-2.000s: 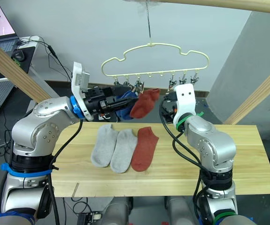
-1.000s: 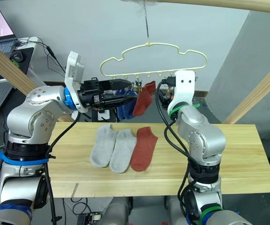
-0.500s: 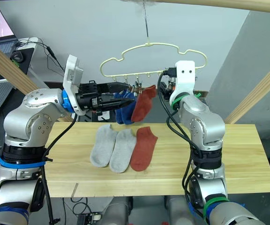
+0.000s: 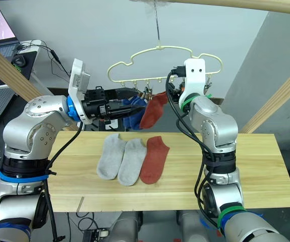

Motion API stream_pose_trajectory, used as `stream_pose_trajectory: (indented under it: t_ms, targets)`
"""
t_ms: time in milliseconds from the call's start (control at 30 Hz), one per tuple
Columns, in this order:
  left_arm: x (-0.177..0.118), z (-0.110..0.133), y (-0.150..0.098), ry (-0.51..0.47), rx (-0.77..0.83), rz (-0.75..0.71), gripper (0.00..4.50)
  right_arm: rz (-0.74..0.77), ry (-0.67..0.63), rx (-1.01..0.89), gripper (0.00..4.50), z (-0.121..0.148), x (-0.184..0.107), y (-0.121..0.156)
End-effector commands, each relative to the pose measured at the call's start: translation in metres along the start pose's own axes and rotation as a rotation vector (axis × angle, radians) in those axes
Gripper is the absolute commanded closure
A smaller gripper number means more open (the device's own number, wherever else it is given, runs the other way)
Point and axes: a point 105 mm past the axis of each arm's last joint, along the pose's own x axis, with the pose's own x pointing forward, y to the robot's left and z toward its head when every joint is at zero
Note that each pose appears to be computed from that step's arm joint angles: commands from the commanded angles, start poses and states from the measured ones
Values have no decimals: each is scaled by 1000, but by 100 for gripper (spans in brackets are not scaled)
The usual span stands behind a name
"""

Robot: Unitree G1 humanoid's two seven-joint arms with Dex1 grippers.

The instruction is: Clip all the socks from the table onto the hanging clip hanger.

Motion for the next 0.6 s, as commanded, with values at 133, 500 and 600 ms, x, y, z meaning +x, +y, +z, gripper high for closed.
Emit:
stream_pose_trajectory:
  t_ms: [133, 500, 600]
  targets:
    - [-4, 11, -2, -13, 48, 17, 163, 37, -75, 1, 179, 22, 2, 11]
    - [-4, 11, -1, -9, 52, 33, 163, 32, -79, -14, 217, 23, 5, 10]
    - [-5, 11, 0, -8, 53, 34, 163, 22, -79, -19, 315, 23, 5, 8]
